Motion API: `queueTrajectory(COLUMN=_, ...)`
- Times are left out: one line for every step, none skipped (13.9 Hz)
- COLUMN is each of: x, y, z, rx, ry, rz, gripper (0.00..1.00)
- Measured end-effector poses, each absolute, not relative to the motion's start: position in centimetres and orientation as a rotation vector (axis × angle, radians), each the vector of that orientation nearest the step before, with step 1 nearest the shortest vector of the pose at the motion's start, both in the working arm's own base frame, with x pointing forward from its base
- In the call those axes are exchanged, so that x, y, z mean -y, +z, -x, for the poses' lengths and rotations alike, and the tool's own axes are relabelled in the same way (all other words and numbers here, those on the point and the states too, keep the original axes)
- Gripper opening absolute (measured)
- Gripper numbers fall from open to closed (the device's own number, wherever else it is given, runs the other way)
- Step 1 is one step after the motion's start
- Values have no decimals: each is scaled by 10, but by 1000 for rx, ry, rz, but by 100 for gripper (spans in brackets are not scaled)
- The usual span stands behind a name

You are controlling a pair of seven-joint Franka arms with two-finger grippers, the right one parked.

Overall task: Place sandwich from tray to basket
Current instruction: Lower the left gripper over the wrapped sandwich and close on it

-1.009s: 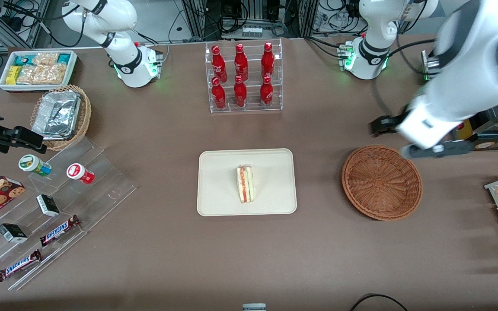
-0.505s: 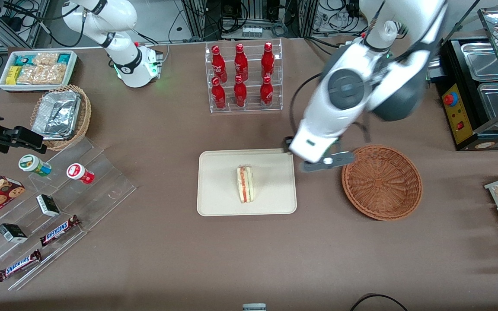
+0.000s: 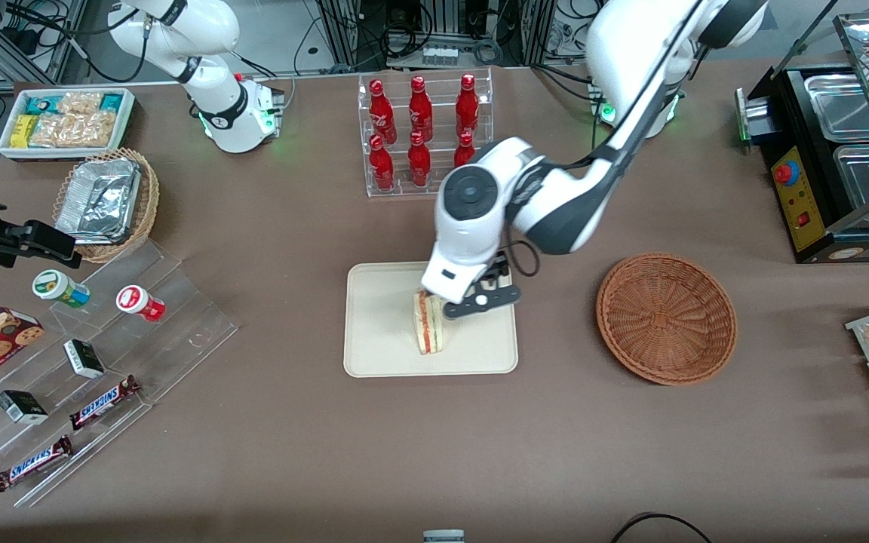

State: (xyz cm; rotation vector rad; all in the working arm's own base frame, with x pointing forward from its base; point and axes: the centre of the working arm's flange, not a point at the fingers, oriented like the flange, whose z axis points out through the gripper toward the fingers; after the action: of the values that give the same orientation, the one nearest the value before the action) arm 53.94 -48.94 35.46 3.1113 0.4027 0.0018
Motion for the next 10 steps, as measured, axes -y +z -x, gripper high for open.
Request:
queueTrajectory(x=501, y=346, z=-537, rx=-392, ry=19, rz=-3101, gripper=100)
queueTrajectory(x=510, y=337, z=-537, rx=-372, ry=42, rz=-3088, gripper=100)
queueTrajectory(x=519, y=326, z=-534, rx=-341, ry=73, rz=-3085, gripper=100)
queueTrajectory(x=526, y=314, z=-530, rx=-301, ry=104, rz=-3095, gripper=100)
queueTrajectory(x=533, y=300, z=-525, rx=-265, ry=123, rz=-3113, gripper=100)
queueTrajectory(x=539, y=287, z=-519, rx=-238, ry=126, rz=-3129, gripper=100)
queueTrajectory(x=544, y=275, z=-513, rx=-217, ry=119, rz=-3142, gripper=100)
queueTrajectory(x=548, y=266, z=-510, rx=-204, ry=115, rz=-3147, gripper=100)
queueTrajectory(x=550, y=259, z=-509, rx=-195, ry=121, rz=-3143, gripper=100)
queueTrajectory(x=551, y=254, z=-509, rx=-191, ry=125, rz=-3140, gripper=99)
